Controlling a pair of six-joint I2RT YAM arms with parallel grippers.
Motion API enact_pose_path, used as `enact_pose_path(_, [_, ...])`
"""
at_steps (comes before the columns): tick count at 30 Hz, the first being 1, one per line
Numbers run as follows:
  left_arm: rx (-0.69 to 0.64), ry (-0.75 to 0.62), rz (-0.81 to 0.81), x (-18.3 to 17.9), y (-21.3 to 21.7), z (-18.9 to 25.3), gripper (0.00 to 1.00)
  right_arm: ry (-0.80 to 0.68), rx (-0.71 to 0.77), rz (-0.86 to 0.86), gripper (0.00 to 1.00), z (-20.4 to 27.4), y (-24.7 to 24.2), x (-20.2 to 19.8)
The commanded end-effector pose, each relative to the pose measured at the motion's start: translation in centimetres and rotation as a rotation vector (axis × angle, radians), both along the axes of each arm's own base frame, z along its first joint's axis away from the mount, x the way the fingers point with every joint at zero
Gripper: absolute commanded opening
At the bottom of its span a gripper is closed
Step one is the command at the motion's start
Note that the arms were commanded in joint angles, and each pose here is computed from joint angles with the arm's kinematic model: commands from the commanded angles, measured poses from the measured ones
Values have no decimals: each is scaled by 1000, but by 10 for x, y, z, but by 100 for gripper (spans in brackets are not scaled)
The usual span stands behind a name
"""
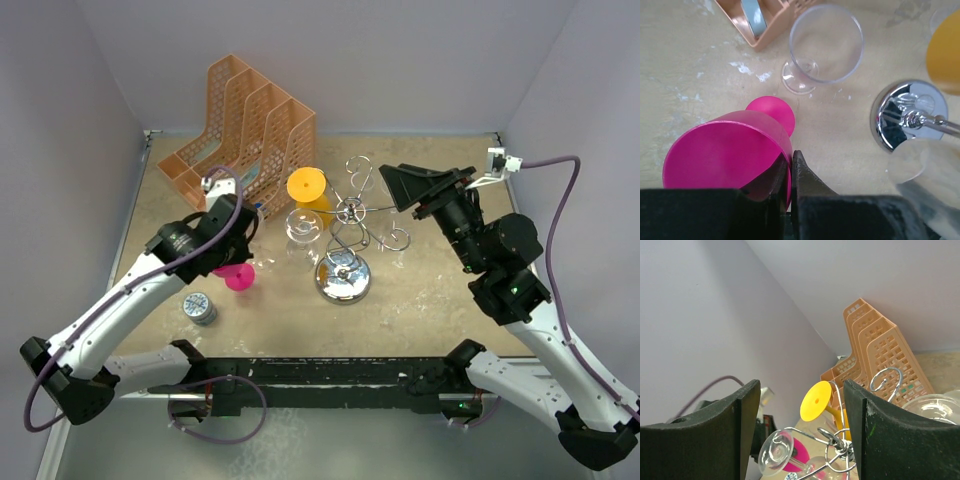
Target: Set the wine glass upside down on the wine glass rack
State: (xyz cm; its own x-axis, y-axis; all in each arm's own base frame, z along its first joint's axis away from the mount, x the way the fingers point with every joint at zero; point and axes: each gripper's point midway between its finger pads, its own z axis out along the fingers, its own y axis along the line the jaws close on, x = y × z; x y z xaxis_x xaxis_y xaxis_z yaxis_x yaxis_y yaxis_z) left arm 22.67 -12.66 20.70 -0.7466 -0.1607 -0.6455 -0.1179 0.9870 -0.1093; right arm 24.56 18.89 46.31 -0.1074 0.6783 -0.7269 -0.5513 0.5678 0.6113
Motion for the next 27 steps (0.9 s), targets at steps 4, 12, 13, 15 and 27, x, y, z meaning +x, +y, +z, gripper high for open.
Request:
enact_pose_path(4, [31,-179,104,6,34,79,0,-33,38,-32,69,14,-10,-3])
enact_pose_path(12, [-79,-466,103,14,44,216,0,-35,42,-20,69,14,-6,-1])
enact_pose_path(13, [-92,-483,92,14,42,225,0,-35,42,-21,69,14,-6,0])
enact_pose_path(15, [-111,-516,80,15,41,241,0,-36,44,-18,69,15,-5,0])
enact_pose_path(27, [-441,-870,-15,8,20,319,0,-96,28,44,71,20,8,-4])
